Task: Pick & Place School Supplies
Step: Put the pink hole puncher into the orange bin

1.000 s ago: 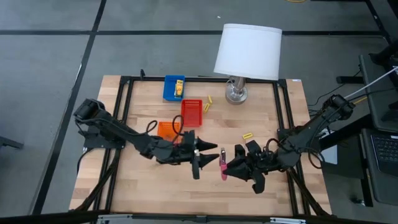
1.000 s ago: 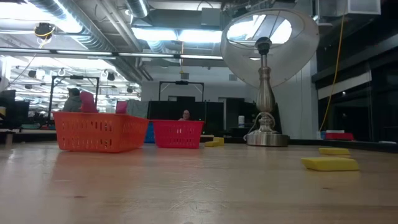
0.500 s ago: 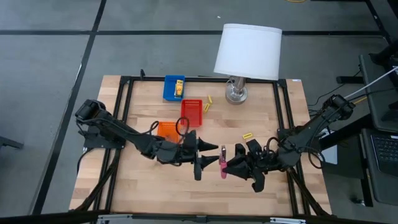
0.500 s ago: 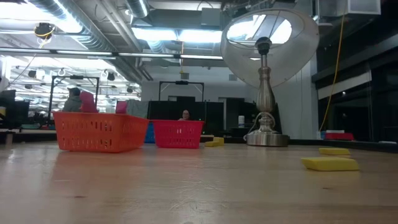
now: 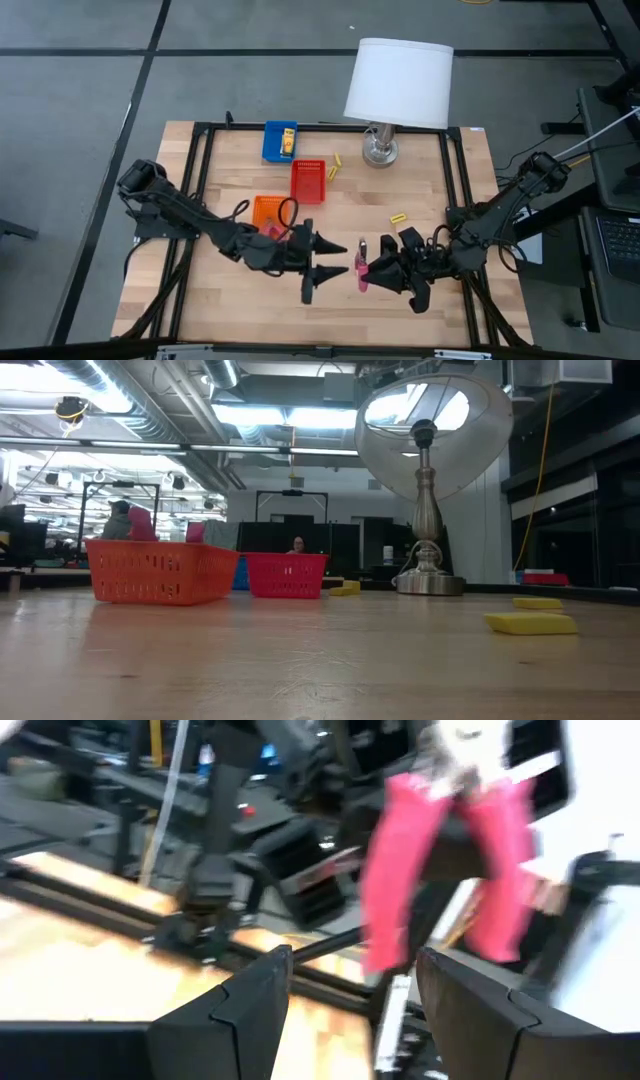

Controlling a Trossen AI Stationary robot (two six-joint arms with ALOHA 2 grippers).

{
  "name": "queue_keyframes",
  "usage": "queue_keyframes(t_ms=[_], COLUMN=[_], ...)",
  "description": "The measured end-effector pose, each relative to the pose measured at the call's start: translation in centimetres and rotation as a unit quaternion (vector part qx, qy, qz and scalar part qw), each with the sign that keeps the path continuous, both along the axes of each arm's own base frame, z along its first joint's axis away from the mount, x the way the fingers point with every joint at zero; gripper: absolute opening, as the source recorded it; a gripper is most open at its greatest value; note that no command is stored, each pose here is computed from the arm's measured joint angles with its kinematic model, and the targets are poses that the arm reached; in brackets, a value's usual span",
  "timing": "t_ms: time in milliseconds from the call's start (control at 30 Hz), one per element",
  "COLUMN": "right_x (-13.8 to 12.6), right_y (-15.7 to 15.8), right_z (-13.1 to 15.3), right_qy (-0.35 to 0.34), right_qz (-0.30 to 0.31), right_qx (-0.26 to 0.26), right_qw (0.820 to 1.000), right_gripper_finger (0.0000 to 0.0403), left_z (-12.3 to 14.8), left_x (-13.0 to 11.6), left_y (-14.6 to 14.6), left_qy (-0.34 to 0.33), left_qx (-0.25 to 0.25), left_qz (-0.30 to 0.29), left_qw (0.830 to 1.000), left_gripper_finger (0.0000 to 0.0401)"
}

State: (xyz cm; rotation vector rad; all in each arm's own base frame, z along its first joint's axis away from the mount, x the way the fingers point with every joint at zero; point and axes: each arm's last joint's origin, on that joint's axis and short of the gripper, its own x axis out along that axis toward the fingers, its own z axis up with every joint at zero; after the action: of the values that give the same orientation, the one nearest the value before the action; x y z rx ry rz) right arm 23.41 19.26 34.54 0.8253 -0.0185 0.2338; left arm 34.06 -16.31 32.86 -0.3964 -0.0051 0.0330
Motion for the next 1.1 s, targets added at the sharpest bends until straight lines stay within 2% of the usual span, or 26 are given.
queue_keyframes(t_ms=[267, 600, 1100], right_x=[0.0, 0.1, 2.6], right_y=[0.0, -0.1, -0.2], right_z=[0.0, 0.0, -1.4], right_qy=[0.000, 0.000, -0.017], right_qz=[-0.001, -0.004, -0.011], right_qx=[0.000, -0.002, 0.005], right_qw=[1.000, 1.000, 1.000], right_gripper_finger=[0.0041, 0.0041, 0.0041], left_z=[0.1, 0.0, -0.1], left_x=[-0.2, 0.5, 0.7], left_y=[-0.3, 0.7, 1.2], left_qy=[-0.005, -0.003, 0.000], left_qx=[-0.007, -0.014, -0.013], left_qz=[-0.005, -0.015, -0.024], left_qw=[1.000, 1.000, 1.000], left_gripper_finger=[0.0212, 0.0212, 0.0212])
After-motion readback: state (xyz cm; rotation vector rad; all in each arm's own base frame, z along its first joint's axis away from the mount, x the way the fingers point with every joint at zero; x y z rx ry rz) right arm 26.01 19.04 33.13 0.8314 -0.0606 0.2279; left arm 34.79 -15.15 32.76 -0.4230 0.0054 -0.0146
